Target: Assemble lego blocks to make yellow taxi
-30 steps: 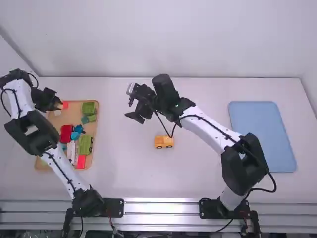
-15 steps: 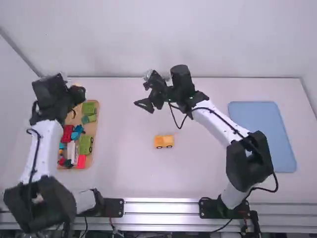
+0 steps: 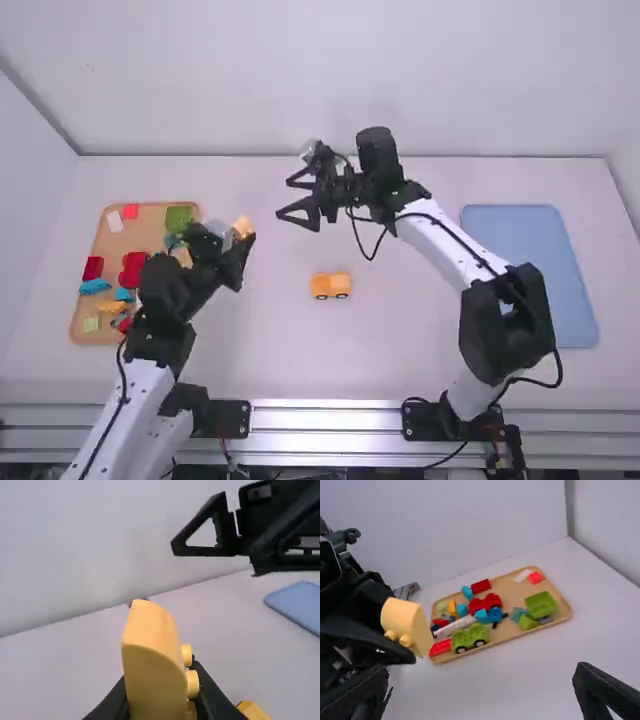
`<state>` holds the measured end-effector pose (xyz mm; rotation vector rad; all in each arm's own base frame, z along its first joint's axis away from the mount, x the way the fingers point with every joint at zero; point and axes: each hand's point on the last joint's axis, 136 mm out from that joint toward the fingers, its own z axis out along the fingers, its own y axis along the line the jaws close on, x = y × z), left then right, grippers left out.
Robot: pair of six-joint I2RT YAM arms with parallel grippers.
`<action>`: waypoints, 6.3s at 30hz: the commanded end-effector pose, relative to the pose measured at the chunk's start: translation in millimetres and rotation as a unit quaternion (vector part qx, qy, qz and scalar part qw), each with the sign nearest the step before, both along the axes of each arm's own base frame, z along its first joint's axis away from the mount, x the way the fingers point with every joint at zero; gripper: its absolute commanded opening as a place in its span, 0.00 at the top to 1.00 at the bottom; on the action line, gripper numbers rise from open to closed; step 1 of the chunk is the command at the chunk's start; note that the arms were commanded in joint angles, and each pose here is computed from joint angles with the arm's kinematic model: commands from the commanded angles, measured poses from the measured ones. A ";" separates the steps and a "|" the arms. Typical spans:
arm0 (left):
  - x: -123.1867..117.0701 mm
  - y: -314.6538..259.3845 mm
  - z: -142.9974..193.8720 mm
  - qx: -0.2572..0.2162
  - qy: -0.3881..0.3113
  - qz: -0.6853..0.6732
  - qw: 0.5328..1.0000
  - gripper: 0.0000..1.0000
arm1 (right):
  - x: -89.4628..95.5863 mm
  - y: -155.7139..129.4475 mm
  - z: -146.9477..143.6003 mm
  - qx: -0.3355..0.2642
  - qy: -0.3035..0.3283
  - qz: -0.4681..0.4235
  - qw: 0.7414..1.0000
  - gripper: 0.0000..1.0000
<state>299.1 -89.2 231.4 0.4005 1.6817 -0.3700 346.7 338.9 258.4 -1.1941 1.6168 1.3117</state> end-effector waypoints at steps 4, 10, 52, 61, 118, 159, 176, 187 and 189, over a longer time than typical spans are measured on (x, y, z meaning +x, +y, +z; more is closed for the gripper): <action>8.3 -0.3 4.1 0.008 -0.015 0.012 1.000 0.98 | -6.6 15.5 17.5 0.016 -0.036 0.013 0.999 0.02; 26.2 -19.1 4.1 -0.003 -0.009 -0.025 1.000 0.98 | -4.0 23.1 10.3 -0.016 -0.048 -0.048 0.998 0.02; 62.2 -48.4 3.8 -0.054 -0.020 -0.035 0.998 0.01 | 15.7 22.3 -13.6 0.022 0.008 -0.151 0.988 0.93; 64.7 -29.4 -38.5 -0.073 0.079 0.032 0.994 0.01 | 55.3 -60.8 -20.0 -0.121 -0.045 -0.366 0.922 0.95; -79.4 98.9 35.8 -0.063 -0.062 0.296 0.951 0.01 | -32.5 38.4 -174.4 -0.558 -0.129 0.068 0.817 0.02; 11.2 -64.3 -190.2 0.237 0.401 -0.039 0.884 0.09 | -37.3 -160.2 -70.7 -0.076 -0.118 -0.289 0.947 0.02; -10.8 -72.0 -230.7 0.257 0.482 -0.066 0.835 0.33 | -35.6 -160.6 -71.5 -0.082 -0.123 -0.294 0.944 0.02; -13.6 -65.8 -241.8 0.258 0.479 -0.047 0.838 0.41 | -35.5 -160.6 -71.4 -0.082 -0.124 -0.294 0.944 0.02; -11.2 -64.1 -241.8 0.259 0.475 -0.043 0.840 0.44 | -35.8 -160.2 -71.4 -0.081 -0.123 -0.294 0.944 0.02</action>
